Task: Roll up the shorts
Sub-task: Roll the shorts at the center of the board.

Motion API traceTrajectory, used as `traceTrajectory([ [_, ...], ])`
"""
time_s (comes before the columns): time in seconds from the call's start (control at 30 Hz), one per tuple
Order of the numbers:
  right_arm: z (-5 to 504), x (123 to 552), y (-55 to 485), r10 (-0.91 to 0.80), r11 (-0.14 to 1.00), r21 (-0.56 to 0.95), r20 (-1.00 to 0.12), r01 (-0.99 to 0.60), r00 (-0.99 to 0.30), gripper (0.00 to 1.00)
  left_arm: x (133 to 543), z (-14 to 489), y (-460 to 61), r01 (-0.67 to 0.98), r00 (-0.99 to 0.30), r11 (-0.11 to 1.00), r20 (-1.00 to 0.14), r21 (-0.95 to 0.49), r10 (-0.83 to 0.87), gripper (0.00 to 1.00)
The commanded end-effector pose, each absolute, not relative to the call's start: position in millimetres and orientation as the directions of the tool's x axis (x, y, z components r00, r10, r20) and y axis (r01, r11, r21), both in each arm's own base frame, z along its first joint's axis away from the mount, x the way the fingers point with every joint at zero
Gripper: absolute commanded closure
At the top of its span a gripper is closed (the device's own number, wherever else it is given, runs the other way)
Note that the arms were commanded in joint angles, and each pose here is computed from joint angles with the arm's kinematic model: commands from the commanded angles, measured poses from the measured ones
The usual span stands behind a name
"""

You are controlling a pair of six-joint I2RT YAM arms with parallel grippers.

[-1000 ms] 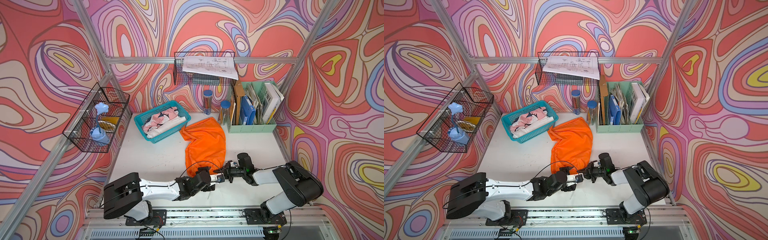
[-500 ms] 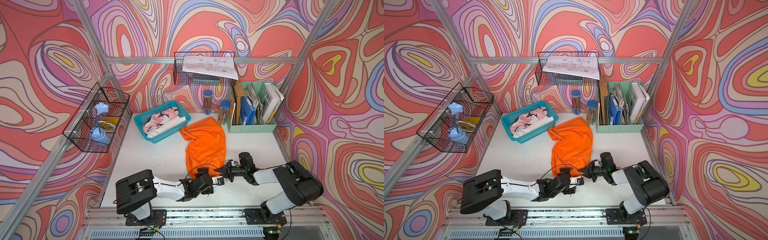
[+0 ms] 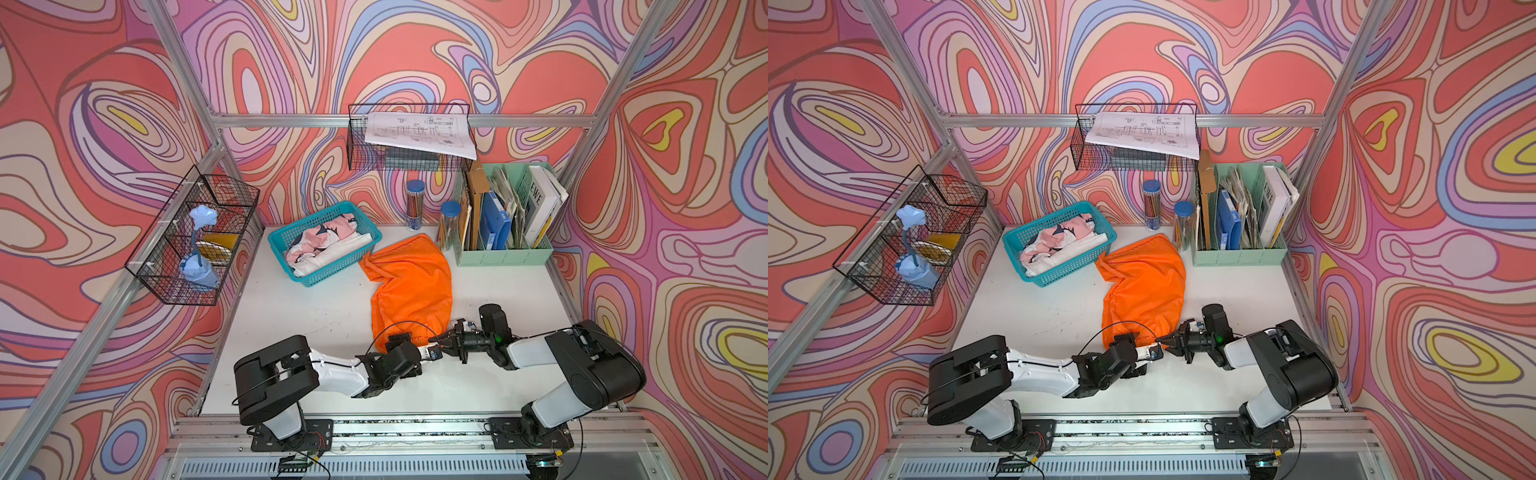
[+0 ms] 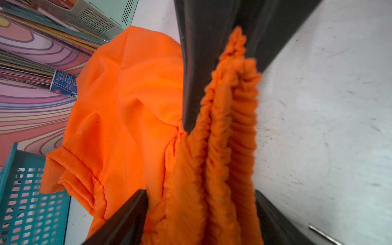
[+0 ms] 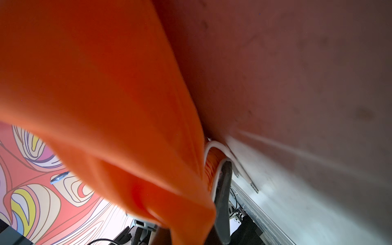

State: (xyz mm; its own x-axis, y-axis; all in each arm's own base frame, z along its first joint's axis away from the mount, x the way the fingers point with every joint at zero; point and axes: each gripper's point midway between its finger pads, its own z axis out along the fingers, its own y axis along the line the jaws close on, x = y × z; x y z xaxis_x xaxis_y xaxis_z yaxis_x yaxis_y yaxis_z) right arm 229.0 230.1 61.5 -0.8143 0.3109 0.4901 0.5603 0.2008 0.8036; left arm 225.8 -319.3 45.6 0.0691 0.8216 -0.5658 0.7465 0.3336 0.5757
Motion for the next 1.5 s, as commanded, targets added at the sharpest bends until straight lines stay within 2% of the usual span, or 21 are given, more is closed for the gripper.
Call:
traceTrajectory([
  [0.0, 64, 226, 230, 0.280, 0.197, 0.819, 0.479, 0.539, -0.832, 1.00, 227, 44, -315, 0.755, 0.043, 0.358, -0.586, 0.550, 0.809, 0.32],
  [0.13, 63, 226, 227, 0.277, 0.194, 0.823, 0.477, 0.534, -0.834, 1.00, 226, 42, -315, 0.767, 0.038, 0.349, -0.581, 0.539, 0.813, 0.48],
  [0.4, 57, 227, 223, 0.281, 0.235, 0.825, 0.450, 0.515, -0.848, 1.00, 222, 53, -314, 0.802, 0.023, 0.339, -0.593, 0.492, 0.805, 1.00],
  [0.47, 56, 226, 223, 0.276, 0.239, 0.827, 0.445, 0.510, -0.852, 0.93, 223, 55, -314, 0.803, 0.019, 0.345, -0.598, 0.487, 0.801, 1.00],
  [0.53, 54, 226, 223, 0.273, 0.252, 0.825, 0.441, 0.506, -0.855, 0.82, 224, 56, -312, 0.804, 0.013, 0.346, -0.596, 0.483, 0.803, 1.00],
  [0.63, 51, 226, 222, 0.272, 0.277, 0.822, 0.430, 0.498, -0.861, 0.63, 223, 59, -313, 0.823, -0.004, 0.345, -0.602, 0.452, 0.798, 1.00],
  [0.7, 50, 227, 220, 0.281, 0.310, 0.819, 0.407, 0.483, -0.869, 0.47, 222, 63, -315, 0.841, -0.020, 0.346, -0.615, 0.416, 0.788, 1.00],
  [0.8, 49, 232, 210, 0.313, 0.402, 0.807, 0.322, 0.432, -0.893, 0.32, 220, 70, -317, 0.860, -0.031, 0.340, -0.627, 0.381, 0.779, 1.00],
  [0.87, 49, 239, 200, 0.348, 0.460, 0.791, 0.258, 0.404, -0.901, 0.26, 217, 76, -317, 0.870, -0.032, 0.328, -0.621, 0.369, 0.783, 1.00],
  [1.13, 64, 265, 167, 0.430, 0.600, 0.726, 0.063, 0.337, -0.901, 0.23, 202, 88, -317, 0.922, -0.051, 0.277, -0.624, 0.271, 0.779, 1.00],
  [1.33, 76, 269, 148, 0.442, 0.681, 0.680, -0.088, 0.270, -0.893, 0.22, 190, 72, -320, 0.964, -0.088, 0.215, -0.575, 0.157, 0.813, 1.00],
  [1.47, 106, 276, 125, 0.419, 0.769, 0.627, -0.345, 0.126, -0.840, 0.24, 192, 70, -323, 0.979, -0.145, 0.200, -0.581, 0.031, 0.801, 1.00],
])
